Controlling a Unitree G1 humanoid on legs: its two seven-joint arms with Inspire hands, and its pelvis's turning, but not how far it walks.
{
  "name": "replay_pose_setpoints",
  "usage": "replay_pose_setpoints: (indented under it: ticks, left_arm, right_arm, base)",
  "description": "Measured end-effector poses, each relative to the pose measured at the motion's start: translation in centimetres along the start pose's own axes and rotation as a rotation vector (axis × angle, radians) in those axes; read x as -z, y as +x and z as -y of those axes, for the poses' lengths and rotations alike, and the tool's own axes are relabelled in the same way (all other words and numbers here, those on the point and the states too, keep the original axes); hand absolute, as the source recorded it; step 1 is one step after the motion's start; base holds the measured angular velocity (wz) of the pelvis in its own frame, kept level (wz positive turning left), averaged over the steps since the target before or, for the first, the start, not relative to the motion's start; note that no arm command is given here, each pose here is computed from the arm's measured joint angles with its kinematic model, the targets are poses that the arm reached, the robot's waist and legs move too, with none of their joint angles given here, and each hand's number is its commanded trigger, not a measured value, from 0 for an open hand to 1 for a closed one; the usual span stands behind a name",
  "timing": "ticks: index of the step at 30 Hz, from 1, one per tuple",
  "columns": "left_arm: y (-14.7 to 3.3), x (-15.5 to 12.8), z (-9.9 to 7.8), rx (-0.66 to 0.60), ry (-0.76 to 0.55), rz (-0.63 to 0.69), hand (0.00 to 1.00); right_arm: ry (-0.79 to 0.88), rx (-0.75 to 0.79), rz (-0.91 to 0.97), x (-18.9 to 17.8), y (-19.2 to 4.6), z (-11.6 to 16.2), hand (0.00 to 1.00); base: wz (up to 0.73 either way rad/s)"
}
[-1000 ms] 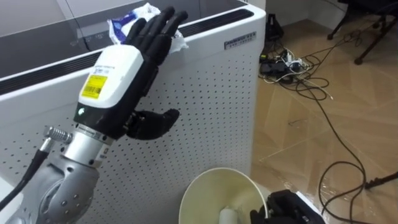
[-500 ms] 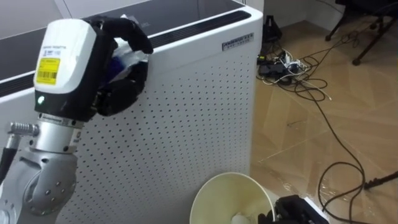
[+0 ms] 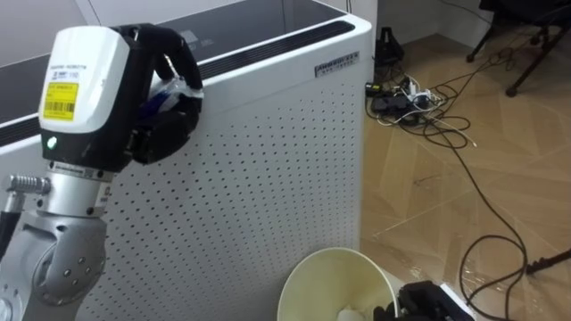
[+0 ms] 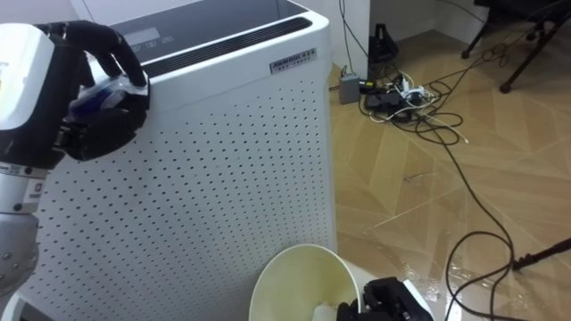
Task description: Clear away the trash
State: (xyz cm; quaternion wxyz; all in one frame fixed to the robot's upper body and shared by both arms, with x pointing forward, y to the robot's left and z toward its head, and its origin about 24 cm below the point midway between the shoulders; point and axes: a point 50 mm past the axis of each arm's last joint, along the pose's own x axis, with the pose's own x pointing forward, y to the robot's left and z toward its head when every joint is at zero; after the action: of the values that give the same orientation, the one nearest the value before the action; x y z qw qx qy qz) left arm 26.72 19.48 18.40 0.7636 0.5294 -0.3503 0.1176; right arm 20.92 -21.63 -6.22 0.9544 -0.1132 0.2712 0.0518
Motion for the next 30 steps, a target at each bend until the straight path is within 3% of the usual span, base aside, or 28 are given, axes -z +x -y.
replay_pose_setpoints:
  ticks: [6,9,16,21,24,26,28,30]
  left_arm:
    - [0.0,-0.1,0.1,-0.002,-0.006,-0.003,1.00]
    - [-0.1,-0.1,0.1,-0.002,-0.072,-0.020,1.00]
    - [0.6,-1.2,-0.9,0.021,-0.442,-0.038,1.00]
    - [0.3,-2.6,-0.3,0.105,-0.753,0.014,1.00]
    - [-0.7,-4.1,1.5,0.251,-0.967,0.046,1.00]
    - [-3.0,-5.7,4.9,0.526,-1.138,-0.003,1.00]
    - [-4.7,-7.0,7.1,0.730,-1.205,-0.020,1.00]
    - [-5.4,-7.7,7.6,0.848,-1.231,0.015,1.00]
  right_arm:
    - [0.000,-0.001,0.007,-0.2,0.0,0.1,1.00]
    - [0.003,-0.014,0.019,-0.5,0.0,0.2,1.00]
    - [0.017,-0.063,0.043,-1.1,0.1,-0.2,1.00]
    - [-0.014,-0.112,0.067,-2.3,0.7,-0.8,1.00]
    - [-0.020,-0.130,0.068,-2.7,0.9,-0.9,1.00]
    - [-0.031,-0.153,0.081,-3.3,1.1,-1.2,1.00]
    - [-0.040,-0.176,0.095,-3.8,1.3,-1.4,1.00]
    - [-0.032,-0.183,0.110,-4.4,1.5,-1.4,1.00]
  base:
    - [0.00]
    - [0.00]
    - [0.07]
    - [0.02]
    - [-0.02]
    - [-0.07]
    - [-0.06]
    - [0.00]
